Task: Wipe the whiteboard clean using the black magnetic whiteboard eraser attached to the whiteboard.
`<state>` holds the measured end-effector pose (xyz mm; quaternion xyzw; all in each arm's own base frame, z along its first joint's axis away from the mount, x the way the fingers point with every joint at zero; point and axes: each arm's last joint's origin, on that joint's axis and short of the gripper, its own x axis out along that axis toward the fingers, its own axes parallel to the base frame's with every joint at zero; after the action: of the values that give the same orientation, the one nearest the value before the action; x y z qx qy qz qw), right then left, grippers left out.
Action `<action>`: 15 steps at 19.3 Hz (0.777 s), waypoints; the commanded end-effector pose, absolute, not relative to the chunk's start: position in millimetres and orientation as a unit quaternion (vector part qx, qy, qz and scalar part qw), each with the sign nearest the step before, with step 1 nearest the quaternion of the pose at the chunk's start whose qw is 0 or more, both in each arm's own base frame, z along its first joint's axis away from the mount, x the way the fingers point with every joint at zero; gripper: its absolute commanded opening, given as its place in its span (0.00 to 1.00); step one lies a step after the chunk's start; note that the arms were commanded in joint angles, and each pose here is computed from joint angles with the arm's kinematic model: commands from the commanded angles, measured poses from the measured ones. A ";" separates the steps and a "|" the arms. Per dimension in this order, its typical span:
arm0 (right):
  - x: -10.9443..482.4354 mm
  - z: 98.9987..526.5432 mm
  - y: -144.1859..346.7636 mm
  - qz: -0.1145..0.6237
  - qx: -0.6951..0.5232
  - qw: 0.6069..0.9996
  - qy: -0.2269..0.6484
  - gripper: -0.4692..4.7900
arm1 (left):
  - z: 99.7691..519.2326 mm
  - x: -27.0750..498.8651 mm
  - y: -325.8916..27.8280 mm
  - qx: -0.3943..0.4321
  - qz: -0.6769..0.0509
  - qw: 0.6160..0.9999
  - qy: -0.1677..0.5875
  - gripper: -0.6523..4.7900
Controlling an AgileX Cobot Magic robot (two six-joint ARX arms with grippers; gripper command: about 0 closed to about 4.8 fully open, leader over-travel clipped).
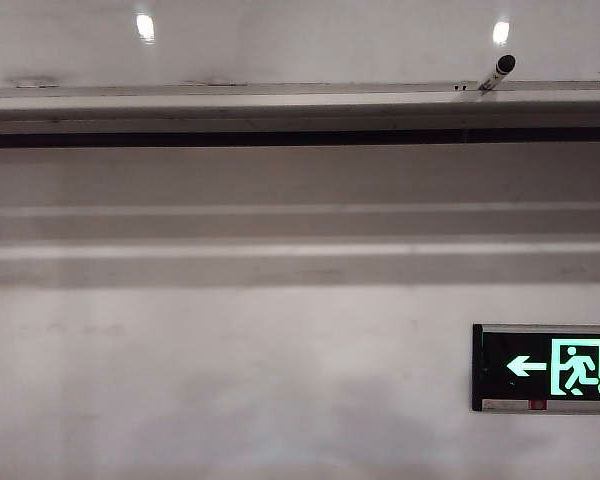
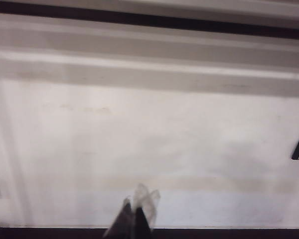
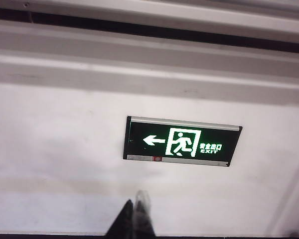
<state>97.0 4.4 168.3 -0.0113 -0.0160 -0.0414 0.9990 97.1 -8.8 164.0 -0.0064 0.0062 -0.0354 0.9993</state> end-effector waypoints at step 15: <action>65.1 321.1 1.1 -0.042 0.022 0.989 -0.142 0.09 | 283.8 66.1 -5.7 -0.060 -0.041 0.992 -0.100 0.11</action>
<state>65.4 1.2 306.2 0.0191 -0.1319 -0.0411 0.9902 66.1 -5.7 276.3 -0.0594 -0.1172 -0.0412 0.9905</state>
